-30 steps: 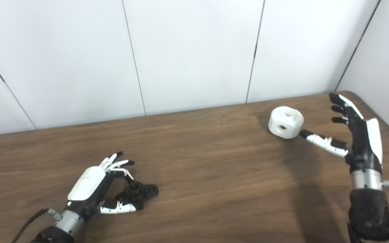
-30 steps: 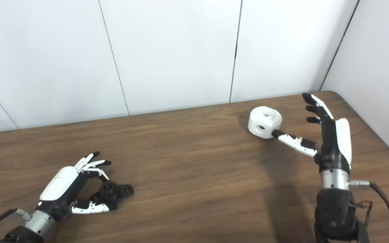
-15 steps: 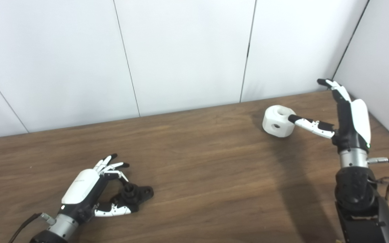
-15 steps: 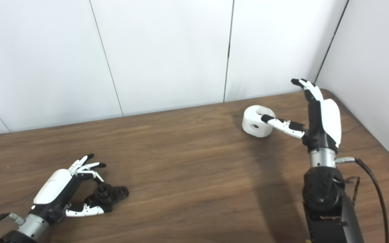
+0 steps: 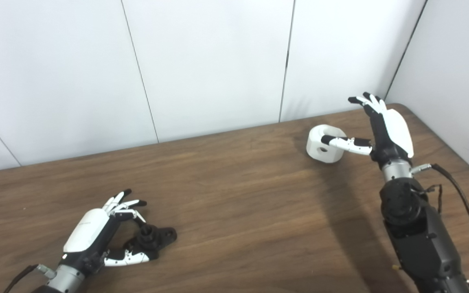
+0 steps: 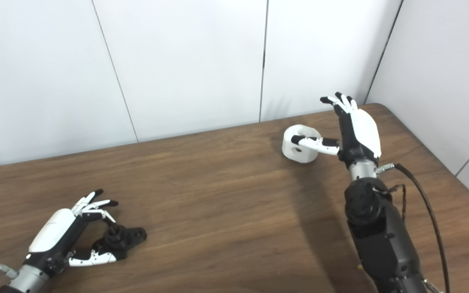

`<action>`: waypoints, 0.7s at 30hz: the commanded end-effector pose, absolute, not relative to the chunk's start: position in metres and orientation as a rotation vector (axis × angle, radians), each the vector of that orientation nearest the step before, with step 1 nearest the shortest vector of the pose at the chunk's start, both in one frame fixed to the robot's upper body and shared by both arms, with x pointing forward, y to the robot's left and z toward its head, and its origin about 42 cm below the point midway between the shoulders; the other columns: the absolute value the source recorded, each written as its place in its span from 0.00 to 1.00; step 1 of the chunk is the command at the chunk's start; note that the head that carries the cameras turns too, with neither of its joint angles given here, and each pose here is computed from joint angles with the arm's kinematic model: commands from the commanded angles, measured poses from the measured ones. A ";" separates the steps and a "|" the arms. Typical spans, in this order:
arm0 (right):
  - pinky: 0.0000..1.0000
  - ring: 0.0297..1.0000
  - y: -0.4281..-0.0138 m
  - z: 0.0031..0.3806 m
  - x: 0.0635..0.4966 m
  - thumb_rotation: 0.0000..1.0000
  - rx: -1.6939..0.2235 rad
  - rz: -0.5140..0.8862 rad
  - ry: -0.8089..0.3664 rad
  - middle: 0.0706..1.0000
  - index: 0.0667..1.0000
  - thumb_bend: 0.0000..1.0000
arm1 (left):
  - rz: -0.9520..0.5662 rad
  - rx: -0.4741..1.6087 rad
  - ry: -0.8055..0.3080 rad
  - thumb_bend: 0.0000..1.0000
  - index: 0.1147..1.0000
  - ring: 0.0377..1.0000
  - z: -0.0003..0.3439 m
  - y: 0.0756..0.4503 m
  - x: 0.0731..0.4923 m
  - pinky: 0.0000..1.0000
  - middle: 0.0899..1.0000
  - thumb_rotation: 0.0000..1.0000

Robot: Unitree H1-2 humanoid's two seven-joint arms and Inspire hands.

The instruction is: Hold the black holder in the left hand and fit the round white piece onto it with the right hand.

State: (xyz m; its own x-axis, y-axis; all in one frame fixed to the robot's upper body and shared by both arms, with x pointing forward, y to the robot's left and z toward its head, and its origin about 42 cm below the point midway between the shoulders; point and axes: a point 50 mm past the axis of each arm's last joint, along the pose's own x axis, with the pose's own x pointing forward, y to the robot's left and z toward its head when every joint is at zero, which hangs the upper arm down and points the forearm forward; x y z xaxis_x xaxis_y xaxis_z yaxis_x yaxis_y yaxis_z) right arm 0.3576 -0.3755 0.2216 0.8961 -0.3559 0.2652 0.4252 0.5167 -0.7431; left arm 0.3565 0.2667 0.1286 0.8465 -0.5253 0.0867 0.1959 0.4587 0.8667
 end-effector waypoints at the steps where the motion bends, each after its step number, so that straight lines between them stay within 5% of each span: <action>1: 0.99 1.00 -0.380 0.244 0.366 0.54 -0.948 -0.491 -0.140 0.98 0.82 0.92 | -0.488 1.038 -0.364 0.52 0.42 1.00 0.128 0.274 0.355 1.00 0.82 0.04; 21: 1.00 1.00 -0.396 0.231 0.382 0.50 -0.970 -0.463 -0.022 0.97 0.76 0.94 | -0.491 1.021 -0.361 0.52 0.42 1.00 0.137 0.275 0.357 1.00 0.82 0.04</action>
